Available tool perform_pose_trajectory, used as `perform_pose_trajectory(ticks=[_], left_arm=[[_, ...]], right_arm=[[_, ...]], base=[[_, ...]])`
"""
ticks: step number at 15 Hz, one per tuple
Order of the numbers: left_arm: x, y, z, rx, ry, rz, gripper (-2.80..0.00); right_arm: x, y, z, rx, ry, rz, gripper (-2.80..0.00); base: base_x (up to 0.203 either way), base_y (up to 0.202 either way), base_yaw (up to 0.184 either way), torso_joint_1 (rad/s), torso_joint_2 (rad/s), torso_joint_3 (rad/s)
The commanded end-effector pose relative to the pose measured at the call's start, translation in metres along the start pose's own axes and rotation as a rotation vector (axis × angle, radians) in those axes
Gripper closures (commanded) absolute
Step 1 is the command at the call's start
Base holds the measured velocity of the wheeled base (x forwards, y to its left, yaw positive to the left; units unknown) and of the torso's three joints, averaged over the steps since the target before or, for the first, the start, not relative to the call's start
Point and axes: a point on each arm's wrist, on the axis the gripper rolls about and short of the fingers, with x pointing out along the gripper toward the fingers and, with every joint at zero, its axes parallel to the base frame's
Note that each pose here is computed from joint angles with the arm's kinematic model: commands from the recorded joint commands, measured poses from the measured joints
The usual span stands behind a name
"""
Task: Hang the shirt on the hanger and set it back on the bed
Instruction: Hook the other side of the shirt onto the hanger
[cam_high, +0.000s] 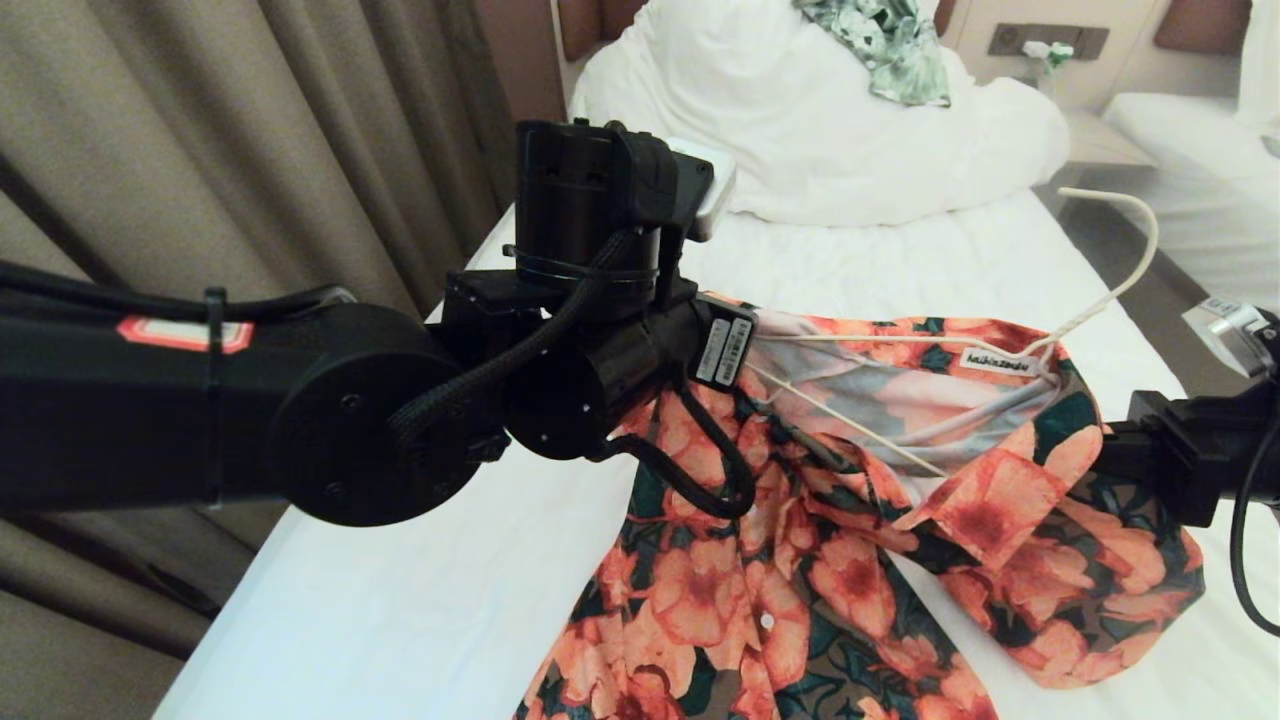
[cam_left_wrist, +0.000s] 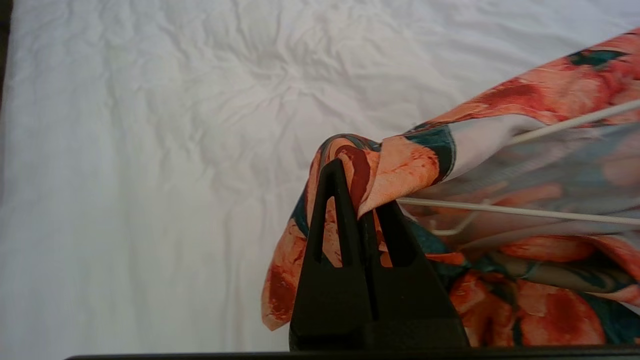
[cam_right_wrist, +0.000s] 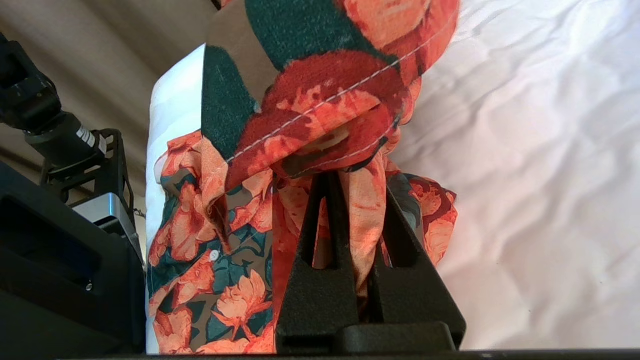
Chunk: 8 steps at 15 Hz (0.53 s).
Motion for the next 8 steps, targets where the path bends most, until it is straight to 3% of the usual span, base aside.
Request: perform_pose_trajectory(ticks=[1,4,8], left_arm=[[-0.003,-0.005,0.003,0.001,-0.010,-0.013,0.00],[-0.019,-0.019,0.010,0.001,-0.031,-0.025,0.00],[-0.036,-0.041,0.018,0.004,-0.063,-0.099,0.00]], right_arm=[[0.003,0.001,0.002,-0.012,-0.004,0.016,0.00],[0.015,0.006,0.008,-0.025,-0.003,0.064,0.00],[0.041,0.011,0.022,-0.011,0.004,0.141,0.00]], base=[[0.000,0.000,0.000,0.000,0.00,0.000],[0.000,0.000,0.000,0.000,0.00,0.000],[0.000,0.000,0.000,0.000,0.00,0.000]])
